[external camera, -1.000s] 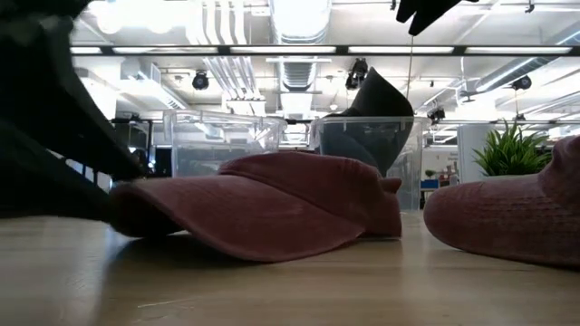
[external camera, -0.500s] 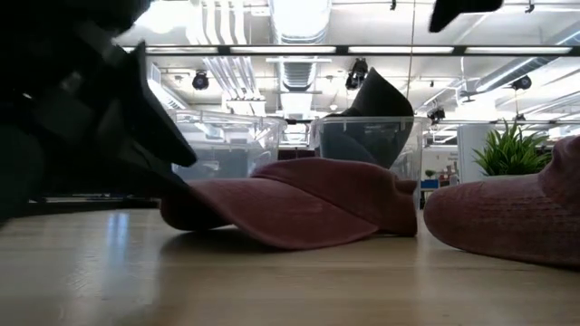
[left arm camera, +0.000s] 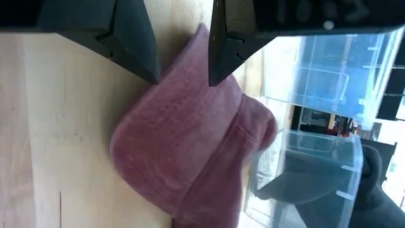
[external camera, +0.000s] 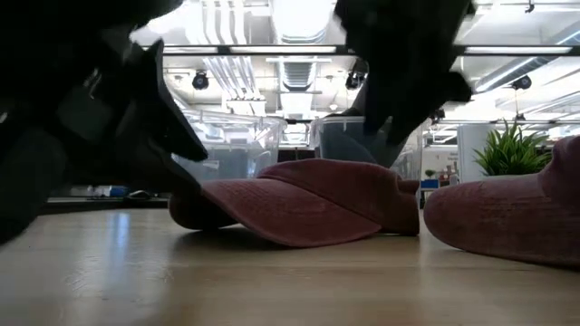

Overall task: Pick & Place hat
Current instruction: Put the top red cap into the left transparent bin

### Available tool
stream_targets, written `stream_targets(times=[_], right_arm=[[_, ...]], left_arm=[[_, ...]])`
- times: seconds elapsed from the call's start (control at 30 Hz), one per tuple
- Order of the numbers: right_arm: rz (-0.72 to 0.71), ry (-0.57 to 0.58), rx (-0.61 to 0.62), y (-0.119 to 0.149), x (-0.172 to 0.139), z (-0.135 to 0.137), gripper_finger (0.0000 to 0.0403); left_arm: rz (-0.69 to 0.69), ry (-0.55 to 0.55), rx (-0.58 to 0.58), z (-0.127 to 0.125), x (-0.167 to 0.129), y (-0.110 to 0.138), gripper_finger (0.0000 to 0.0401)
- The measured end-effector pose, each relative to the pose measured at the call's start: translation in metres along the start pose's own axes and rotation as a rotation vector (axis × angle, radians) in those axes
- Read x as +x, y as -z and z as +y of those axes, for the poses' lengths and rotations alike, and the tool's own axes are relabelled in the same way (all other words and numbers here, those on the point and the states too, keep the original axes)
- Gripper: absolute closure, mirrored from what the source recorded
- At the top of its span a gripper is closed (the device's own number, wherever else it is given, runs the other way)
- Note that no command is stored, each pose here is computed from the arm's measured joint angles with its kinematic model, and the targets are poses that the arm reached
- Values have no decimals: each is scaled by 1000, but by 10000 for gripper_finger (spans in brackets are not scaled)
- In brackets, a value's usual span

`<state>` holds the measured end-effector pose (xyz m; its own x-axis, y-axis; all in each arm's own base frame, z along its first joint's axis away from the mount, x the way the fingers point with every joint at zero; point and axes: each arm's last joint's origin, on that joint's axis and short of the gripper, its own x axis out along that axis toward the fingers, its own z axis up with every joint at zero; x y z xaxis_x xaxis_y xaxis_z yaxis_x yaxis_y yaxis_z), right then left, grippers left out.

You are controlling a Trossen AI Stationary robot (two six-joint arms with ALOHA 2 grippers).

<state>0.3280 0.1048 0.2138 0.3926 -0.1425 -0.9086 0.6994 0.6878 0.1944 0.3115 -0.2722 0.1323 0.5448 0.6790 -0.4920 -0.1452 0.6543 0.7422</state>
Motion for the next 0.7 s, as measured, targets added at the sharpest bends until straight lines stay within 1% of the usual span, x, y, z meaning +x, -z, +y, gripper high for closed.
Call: stream_targets(times=[0.07, 0.17, 0.23, 0.3, 0.37, 0.53, 0.63, 0.7], right_arm=[[-12, -13, 18, -7, 13, -6, 219], [30, -19, 36, -11, 33, -18, 246], [71, -39, 42, -11, 45, -25, 265], [83, -55, 34, -8, 51, -29, 283], [82, -81, 35, -7, 55, -30, 300], [95, -83, 23, -5, 56, -33, 329], [89, -99, 3, -7, 52, -31, 336], [81, -116, -12, -10, 49, -28, 336]], left_arm=[[-23, -17, -10, 3, -2, -2, 275], [-61, -68, -12, 7, 0, -4, 275], [-55, -78, -18, 8, 4, -5, 275], [-39, -91, -14, 10, 12, -3, 275], [-20, -101, -10, 11, 20, 0, 275], [22, -130, 10, 14, 36, 9, 275], [43, -132, 33, 20, 34, 8, 275], [48, -100, 10, 28, 22, 3, 275]])
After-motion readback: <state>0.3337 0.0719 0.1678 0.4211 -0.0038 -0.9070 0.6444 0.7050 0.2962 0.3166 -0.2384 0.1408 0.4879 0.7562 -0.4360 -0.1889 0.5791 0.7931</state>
